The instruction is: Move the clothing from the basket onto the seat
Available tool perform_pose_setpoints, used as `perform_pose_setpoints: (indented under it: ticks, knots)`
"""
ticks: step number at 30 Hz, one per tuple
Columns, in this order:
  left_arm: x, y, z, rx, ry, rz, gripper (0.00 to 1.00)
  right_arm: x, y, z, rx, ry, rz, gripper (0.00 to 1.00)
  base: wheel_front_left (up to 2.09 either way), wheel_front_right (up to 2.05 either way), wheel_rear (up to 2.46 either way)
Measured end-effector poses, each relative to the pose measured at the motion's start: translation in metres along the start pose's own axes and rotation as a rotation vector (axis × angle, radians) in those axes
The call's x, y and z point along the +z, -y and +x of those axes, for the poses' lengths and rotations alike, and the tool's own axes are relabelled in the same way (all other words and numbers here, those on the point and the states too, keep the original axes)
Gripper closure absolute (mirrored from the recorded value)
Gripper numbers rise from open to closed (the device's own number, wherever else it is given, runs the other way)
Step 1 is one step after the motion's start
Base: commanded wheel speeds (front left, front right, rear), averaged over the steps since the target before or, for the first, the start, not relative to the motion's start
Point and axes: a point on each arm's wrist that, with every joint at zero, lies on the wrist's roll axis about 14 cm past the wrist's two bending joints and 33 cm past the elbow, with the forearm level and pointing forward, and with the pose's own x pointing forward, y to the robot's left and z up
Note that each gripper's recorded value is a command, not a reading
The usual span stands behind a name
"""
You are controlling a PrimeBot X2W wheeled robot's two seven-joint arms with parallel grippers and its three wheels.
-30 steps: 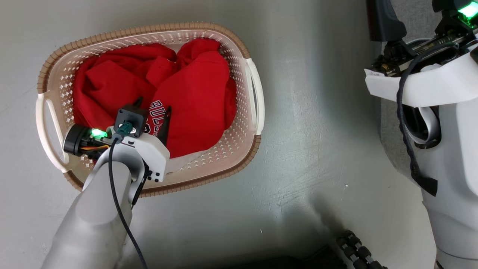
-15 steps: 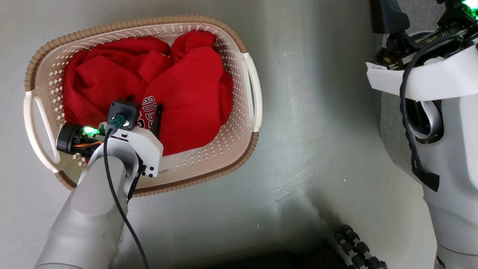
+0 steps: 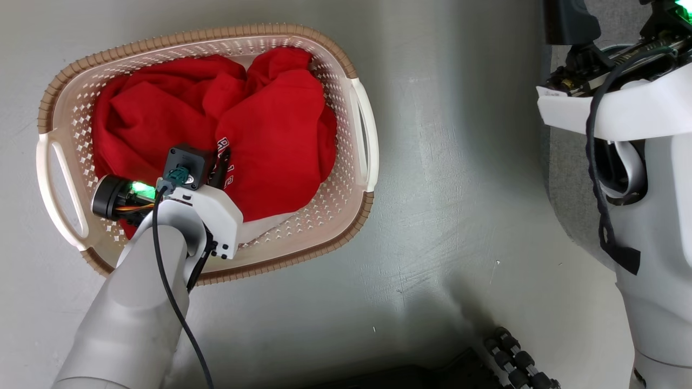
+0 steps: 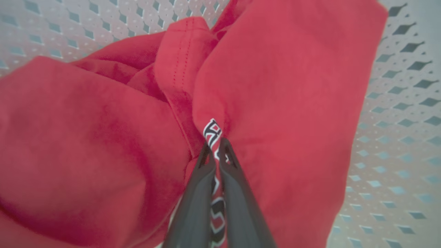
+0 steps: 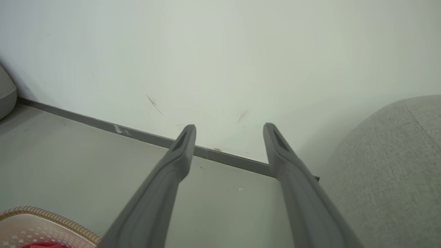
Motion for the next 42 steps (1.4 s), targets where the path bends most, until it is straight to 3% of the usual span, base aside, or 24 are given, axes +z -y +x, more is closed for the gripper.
perform_pose_setpoints:
  ticks: [23, 34, 42]
  knots:
    - [0.083, -0.008, -0.030, 0.024, 0.300, -0.022, 1.00, 0.018, 0.014, 0.004, -0.057, 0.024, 0.008, 0.00, 0.00, 0.00, 0.00]
    - [0.119, -0.010, -0.070, 0.055, 0.428, -0.029, 1.00, 0.028, 0.017, -0.006, -0.080, 0.010, 0.012, 0.00, 0.00, 0.00, 0.00]
    - [0.176, -0.014, -0.115, 0.093, 0.617, -0.017, 1.00, 0.038, 0.018, -0.017, -0.088, -0.004, 0.013, 0.00, 0.00, 0.00, 0.00]
